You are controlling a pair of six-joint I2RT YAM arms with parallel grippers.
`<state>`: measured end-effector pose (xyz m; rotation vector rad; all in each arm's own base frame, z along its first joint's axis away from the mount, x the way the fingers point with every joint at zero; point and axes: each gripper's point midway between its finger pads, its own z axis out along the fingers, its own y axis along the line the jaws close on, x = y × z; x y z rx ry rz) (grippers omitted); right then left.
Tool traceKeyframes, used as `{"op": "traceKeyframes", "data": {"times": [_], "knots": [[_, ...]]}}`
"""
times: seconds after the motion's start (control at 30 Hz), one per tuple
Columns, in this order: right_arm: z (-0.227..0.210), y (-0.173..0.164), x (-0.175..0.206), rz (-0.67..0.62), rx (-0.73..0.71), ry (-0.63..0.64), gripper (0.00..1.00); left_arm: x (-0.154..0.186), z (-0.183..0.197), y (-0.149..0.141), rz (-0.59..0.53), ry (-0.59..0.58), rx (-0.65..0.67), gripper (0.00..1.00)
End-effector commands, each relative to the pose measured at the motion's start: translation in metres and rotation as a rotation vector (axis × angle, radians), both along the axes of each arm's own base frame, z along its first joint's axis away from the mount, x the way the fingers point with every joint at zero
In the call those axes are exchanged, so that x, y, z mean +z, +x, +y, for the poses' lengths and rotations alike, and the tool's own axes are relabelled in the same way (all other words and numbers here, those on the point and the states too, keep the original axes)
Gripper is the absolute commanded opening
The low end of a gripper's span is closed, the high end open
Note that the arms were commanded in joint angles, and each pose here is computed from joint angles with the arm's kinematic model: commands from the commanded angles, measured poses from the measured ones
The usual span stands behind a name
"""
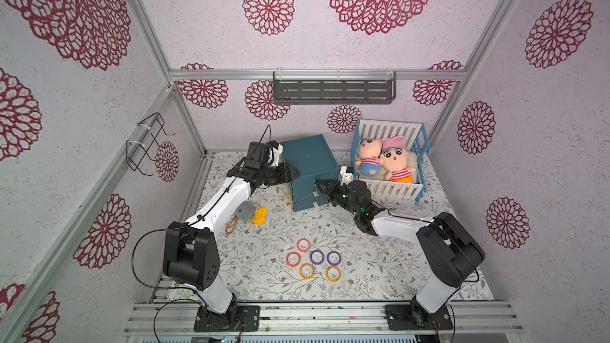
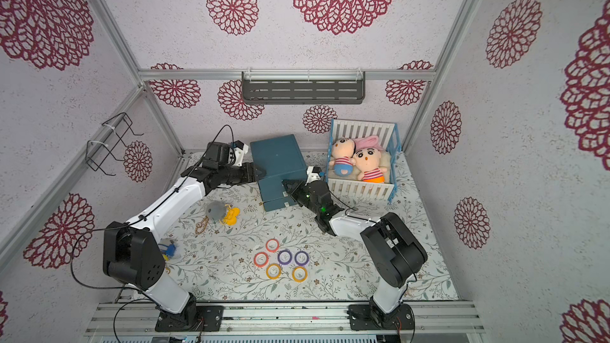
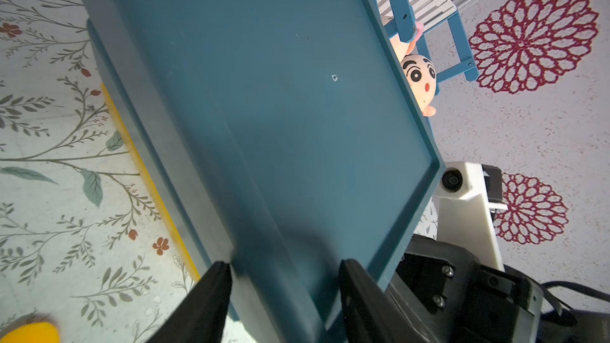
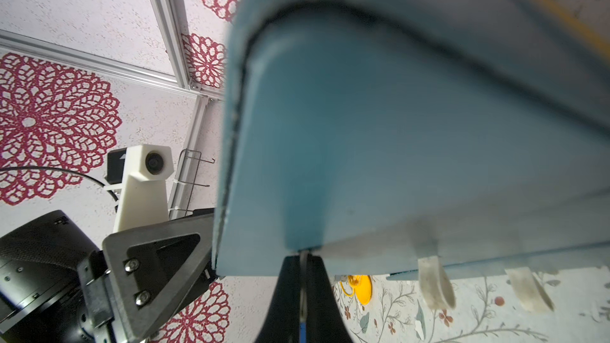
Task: Place the transparent tape into the drawer according to color
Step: Open the drawer in the storage box.
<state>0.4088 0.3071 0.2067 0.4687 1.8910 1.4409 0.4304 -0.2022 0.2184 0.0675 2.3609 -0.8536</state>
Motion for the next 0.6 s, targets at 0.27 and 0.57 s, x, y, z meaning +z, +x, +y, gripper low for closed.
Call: {"op": "traceKeyframes", "data": {"times": [0.27,0.57], "knots": [[-0.014,-0.019,0.025,-0.036,0.000,0.026,0.00,0.004,-0.002,-0.006,-0.014,0.010,-0.015,0.58],[-0.020,-0.042,0.020,-0.018,0.011,0.014,0.00,0.004,-0.001,-0.005,-0.014,0.016,-0.012,0.58]]}}
